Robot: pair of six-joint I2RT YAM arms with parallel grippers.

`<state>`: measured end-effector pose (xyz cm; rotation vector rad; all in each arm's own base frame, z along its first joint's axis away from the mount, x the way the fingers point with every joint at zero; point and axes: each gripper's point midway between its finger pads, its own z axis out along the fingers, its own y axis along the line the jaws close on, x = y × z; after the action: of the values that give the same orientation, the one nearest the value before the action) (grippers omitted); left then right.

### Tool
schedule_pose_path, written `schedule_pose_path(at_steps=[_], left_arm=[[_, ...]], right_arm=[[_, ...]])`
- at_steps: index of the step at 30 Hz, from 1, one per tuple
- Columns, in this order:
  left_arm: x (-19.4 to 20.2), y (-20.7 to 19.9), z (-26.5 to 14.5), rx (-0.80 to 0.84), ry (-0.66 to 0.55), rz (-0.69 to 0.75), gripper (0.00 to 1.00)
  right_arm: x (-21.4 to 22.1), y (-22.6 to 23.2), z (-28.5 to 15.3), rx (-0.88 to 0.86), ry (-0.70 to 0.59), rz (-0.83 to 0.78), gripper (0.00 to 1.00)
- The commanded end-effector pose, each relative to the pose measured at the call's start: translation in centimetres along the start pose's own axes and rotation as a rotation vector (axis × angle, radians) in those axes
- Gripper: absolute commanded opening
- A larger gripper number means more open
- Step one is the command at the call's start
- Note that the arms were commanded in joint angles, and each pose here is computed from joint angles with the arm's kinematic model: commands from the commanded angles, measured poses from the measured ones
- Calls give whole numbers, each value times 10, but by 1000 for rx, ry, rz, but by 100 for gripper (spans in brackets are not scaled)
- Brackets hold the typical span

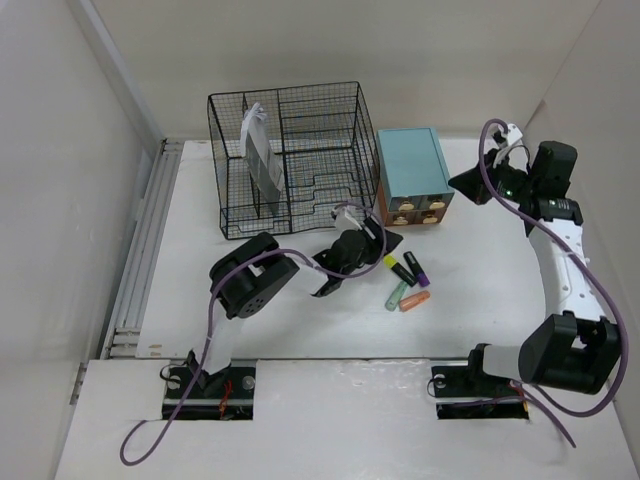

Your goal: Organize the desk

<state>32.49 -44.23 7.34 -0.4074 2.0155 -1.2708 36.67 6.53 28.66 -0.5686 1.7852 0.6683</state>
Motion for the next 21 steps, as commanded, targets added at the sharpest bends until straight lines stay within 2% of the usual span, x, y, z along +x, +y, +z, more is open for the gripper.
schedule_pose_path(at_steps=[1, 9, 21], left_arm=[[-33, -48, 16, 112, -133, -85, 53], [-36, -39, 46, 27, -165, -83, 56], [-32, -19, 51, -88, -181, -106, 56]], right_arm=[[-16, 10, -4, -51, -54, -46, 10], [-18, 17, -10, -91, -66, -43, 10], [-19, 22, -17, -134, -76, -12, 11]])
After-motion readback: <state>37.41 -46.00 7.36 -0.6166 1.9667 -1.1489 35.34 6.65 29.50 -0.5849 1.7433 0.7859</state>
